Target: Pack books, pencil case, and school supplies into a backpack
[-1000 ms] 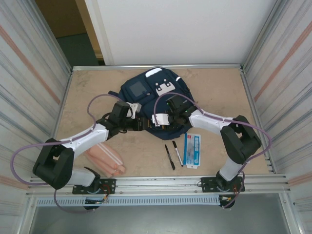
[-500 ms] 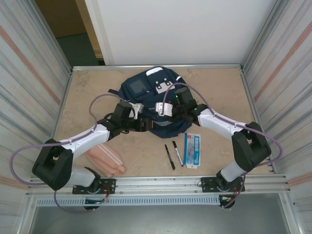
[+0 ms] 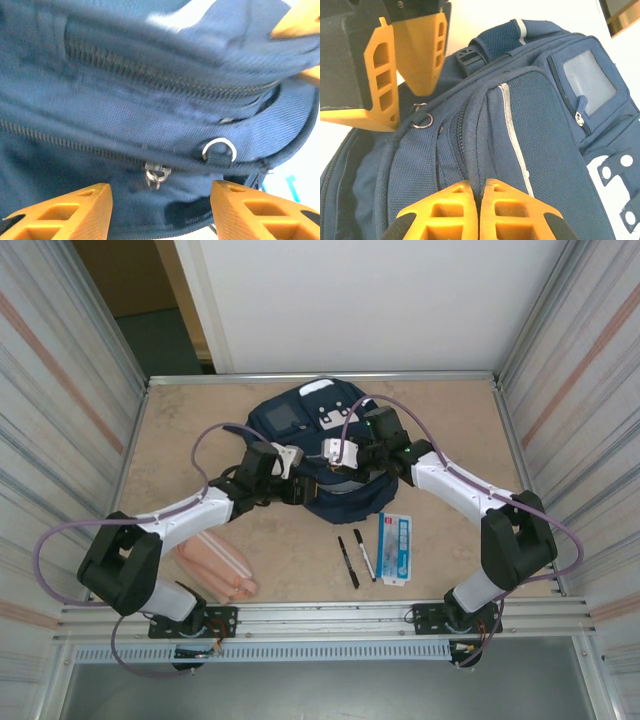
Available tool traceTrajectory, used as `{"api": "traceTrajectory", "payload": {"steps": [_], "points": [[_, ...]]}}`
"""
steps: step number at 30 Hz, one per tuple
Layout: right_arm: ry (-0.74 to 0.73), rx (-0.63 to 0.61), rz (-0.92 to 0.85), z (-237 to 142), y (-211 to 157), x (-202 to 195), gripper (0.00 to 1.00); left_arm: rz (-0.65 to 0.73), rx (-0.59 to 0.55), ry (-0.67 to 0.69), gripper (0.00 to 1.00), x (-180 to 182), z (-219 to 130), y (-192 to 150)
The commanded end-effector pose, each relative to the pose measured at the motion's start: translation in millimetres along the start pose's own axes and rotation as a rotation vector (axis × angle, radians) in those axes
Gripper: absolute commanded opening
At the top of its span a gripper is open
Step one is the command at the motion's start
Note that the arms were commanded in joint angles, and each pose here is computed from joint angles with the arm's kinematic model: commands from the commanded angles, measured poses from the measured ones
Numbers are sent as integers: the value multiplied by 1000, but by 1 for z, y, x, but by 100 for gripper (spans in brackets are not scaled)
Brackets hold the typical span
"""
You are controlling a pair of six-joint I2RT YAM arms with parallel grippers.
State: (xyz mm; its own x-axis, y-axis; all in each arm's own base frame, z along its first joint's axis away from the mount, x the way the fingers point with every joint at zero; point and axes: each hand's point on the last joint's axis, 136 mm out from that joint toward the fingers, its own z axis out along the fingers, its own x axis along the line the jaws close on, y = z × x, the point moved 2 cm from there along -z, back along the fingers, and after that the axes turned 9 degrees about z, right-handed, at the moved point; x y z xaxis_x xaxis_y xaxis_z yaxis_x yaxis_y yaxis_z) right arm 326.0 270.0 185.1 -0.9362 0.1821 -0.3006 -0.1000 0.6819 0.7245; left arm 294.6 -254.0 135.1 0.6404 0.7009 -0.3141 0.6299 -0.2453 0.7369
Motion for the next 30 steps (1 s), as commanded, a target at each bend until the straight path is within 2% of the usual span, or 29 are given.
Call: {"api": "traceTrajectory", "payload": {"steps": [1,4,6,9,10,11,12,19,26,30], "points": [[23,-103,-20,-21,31,-2,0,223,-146,-37,50,-1,0,9],[52,-122,-28,-22,31,4,0,305,-206,-119,35,-6,-1,14],[62,-122,-26,-23,32,5,0,359,-194,-231,32,-16,1,11],[67,-121,-25,-27,33,7,0,382,-138,-275,26,-18,10,2],[67,-121,-28,-28,31,7,0,390,-134,-273,17,-16,12,-1],[68,-120,-28,-28,30,8,0,393,-136,-272,3,-15,12,-3],[65,-114,-27,-28,28,8,0,388,-137,-278,0,-15,12,-4],[9,-79,-12,-42,6,-2,0,359,-86,-220,0,-6,4,-18],[-41,-55,-37,-63,-6,-11,0,263,-144,-3,0,48,-14,-8],[-41,-88,-38,-66,0,-11,0,243,-141,16,0,60,-14,-3]]}}
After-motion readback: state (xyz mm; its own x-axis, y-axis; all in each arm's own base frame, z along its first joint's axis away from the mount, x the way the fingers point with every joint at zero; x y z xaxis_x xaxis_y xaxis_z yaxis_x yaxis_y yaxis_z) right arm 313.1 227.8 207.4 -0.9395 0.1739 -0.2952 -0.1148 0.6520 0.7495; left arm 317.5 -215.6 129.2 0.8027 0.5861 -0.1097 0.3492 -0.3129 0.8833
